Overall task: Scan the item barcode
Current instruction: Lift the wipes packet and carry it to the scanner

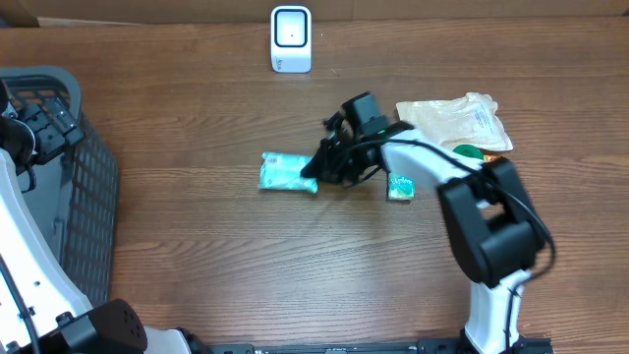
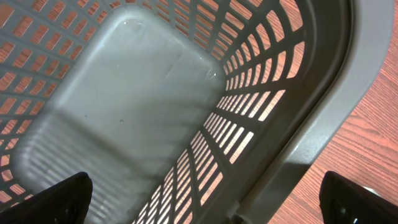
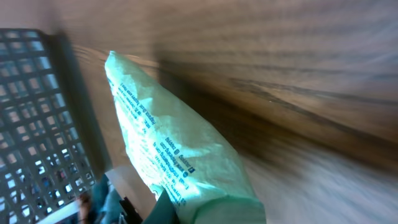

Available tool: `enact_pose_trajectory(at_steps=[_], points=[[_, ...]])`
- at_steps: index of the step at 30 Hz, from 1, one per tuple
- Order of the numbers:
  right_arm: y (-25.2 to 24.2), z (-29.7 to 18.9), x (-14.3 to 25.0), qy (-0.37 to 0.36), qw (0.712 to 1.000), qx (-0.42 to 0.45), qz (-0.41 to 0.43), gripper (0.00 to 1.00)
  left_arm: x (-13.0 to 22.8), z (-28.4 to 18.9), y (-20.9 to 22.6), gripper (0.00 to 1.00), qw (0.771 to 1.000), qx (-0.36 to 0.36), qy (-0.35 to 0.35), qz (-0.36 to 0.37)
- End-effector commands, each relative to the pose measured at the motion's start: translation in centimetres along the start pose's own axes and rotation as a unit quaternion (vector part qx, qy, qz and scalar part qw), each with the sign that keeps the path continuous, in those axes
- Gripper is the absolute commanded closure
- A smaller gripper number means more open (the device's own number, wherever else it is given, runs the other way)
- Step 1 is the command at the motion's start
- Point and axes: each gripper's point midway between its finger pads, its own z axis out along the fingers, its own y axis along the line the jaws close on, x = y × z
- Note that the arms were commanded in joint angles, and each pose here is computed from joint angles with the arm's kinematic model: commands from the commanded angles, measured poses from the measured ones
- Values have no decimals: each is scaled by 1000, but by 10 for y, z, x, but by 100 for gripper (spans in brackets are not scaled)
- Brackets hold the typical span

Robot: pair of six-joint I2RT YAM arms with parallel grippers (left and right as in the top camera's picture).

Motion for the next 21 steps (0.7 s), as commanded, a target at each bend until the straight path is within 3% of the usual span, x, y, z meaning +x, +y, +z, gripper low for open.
enact_pose_trajectory(at_steps=[1, 10, 21], points=[[58, -61, -6, -61, 988, -34, -139, 96, -2, -1, 0, 0, 1000, 1, -2, -4], [105, -149, 12, -129, 966, -48, -218, 96, -2, -1, 0, 0, 1000, 1, -2, -4], [138, -198, 53, -157, 942, -58, -289, 96, -2, -1, 0, 1, 1000, 1, -2, -4]])
